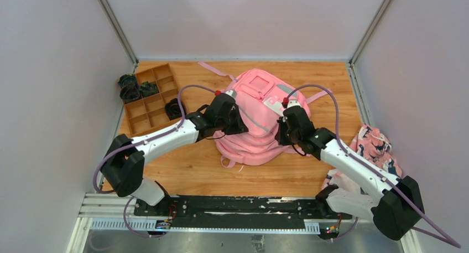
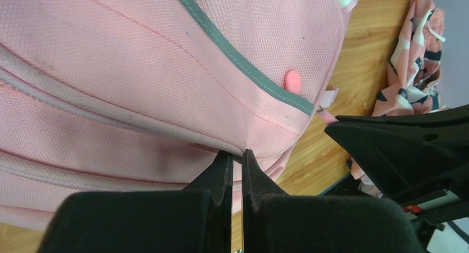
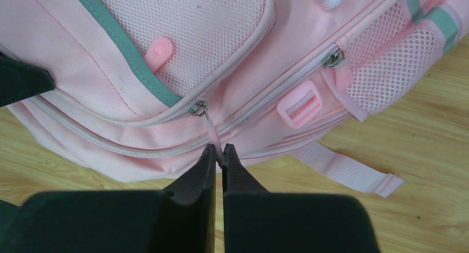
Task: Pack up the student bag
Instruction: Zip the student bag at the center of the board, then reset both arms
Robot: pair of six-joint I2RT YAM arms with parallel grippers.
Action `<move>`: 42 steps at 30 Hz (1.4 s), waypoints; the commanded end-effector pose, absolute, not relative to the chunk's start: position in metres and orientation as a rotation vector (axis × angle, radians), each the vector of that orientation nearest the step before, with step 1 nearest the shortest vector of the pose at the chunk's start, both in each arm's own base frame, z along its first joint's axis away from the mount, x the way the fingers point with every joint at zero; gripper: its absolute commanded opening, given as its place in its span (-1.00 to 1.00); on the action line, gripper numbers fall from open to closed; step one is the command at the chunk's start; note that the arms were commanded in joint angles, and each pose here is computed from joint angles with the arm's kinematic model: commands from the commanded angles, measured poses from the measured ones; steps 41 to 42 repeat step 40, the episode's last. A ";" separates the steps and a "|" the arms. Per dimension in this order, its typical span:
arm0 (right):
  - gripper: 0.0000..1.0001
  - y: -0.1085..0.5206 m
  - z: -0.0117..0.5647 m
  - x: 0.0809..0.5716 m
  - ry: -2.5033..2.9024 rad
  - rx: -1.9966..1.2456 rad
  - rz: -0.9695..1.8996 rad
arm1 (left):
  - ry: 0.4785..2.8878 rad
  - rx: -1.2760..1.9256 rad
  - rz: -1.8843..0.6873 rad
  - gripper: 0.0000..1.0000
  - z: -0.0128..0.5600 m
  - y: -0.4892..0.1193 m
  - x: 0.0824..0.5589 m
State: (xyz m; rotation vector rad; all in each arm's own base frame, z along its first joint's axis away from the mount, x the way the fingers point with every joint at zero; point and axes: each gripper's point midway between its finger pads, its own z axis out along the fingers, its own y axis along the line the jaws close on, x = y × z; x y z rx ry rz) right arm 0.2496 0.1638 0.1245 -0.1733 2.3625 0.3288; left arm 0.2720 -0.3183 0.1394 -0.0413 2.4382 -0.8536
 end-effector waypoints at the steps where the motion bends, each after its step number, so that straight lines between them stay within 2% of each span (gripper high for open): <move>1: -1.00 0.121 0.123 0.271 2.320 -0.043 0.113 | 2.483 0.115 -0.707 -1.00 0.140 -0.287 0.261; 3: -1.00 0.123 0.123 0.268 2.332 -0.057 0.130 | 2.481 0.124 -0.692 -0.95 0.142 -0.286 0.262; 4: -0.90 0.124 0.123 0.266 2.341 -0.063 0.137 | 2.482 0.127 -0.683 -0.77 0.143 -0.284 0.262; 7: -0.08 0.125 0.132 0.261 2.349 -0.081 0.156 | 2.481 0.141 -0.655 -0.21 0.149 -0.280 0.262; 9: 0.18 0.121 0.143 0.260 2.333 -0.076 0.143 | 2.476 0.155 -0.629 0.03 0.158 -0.274 0.260; 11: 0.32 0.114 0.161 0.261 2.286 -0.059 0.126 | 2.431 0.157 -0.591 0.10 0.175 -0.265 0.263; 16: 0.44 0.095 0.212 0.263 2.171 -0.015 0.064 | 2.265 0.137 -0.543 0.18 0.229 -0.241 0.268; 21: 0.46 0.068 0.265 0.261 2.061 0.090 -0.028 | 2.093 0.091 -0.510 0.24 0.278 -0.210 0.263; 27: 0.47 0.048 0.316 0.250 1.915 0.181 -0.008 | 1.981 0.013 -0.431 0.26 0.303 -0.170 0.253; 32: 0.47 0.036 0.333 0.240 1.850 0.229 -0.001 | 1.962 0.020 -0.390 0.22 0.304 -0.158 0.249; 42: 0.46 0.034 0.326 0.242 1.849 0.248 -0.017 | 1.942 0.006 -0.415 0.20 0.306 -0.157 0.247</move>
